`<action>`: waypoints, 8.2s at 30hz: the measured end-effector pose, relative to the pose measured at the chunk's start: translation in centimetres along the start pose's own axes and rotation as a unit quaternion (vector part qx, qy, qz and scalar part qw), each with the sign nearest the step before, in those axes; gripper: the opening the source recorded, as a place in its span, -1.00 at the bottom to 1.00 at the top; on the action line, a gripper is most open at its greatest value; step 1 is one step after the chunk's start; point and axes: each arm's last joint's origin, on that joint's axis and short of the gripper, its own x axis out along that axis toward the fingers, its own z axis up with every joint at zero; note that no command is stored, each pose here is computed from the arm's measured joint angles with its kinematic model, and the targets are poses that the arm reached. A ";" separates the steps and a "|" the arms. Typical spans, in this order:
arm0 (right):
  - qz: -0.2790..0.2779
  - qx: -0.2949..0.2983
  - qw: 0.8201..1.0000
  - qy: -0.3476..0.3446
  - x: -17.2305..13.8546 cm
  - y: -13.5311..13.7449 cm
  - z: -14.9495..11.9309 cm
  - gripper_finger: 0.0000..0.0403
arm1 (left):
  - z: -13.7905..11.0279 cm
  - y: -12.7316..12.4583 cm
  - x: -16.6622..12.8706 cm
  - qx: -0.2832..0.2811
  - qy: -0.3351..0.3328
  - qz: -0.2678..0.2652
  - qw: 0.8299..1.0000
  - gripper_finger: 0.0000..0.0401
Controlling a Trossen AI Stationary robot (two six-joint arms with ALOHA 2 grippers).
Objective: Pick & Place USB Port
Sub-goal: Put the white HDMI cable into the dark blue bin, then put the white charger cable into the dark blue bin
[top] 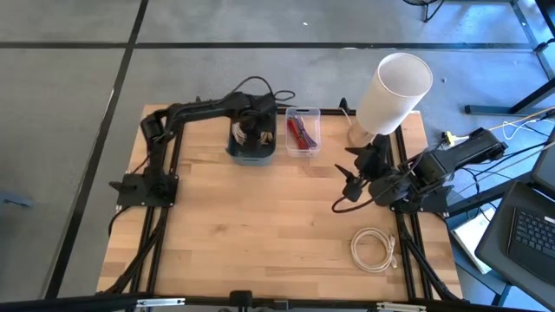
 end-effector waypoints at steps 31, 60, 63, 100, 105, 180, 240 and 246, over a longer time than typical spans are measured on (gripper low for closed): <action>0.003 -0.006 1.000 0.020 0.7 0.4 -1.4 0.32 | 0.3 1.5 3.6 -0.030 0.026 0.038 0.998 -0.20; 0.167 0.104 0.943 0.269 -0.4 1.0 -3.7 0.32 | -2.3 -5.9 -16.6 0.043 -0.346 -0.218 0.912 -0.02; 0.206 0.135 0.913 0.325 -1.5 1.7 -4.3 0.32 | -4.4 -8.7 -16.7 0.076 -0.395 -0.250 0.881 -0.02; 0.056 -0.128 0.823 0.550 0.9 14.7 -22.3 -0.04 | -10.9 -18.3 -13.1 0.163 -0.599 -0.244 0.745 -0.02; 0.075 -0.108 0.821 0.555 2.0 13.9 -23.3 -0.21 | -11.0 -18.3 -13.1 0.163 -0.598 -0.245 0.746 -0.02; -0.052 -0.093 0.819 0.564 4.9 10.4 -21.4 -0.92 | -11.1 -18.4 -12.7 0.138 -0.573 -0.267 0.763 -0.02; 0.004 -0.280 0.953 -0.117 15.1 4.8 14.1 -0.92 | -8.1 -15.9 -13.3 0.086 -0.699 -0.139 0.696 -0.02; 0.013 -0.272 0.955 -0.120 15.6 4.4 14.1 -0.92 | -7.3 -15.9 -13.3 0.087 -0.723 -0.138 0.671 -0.02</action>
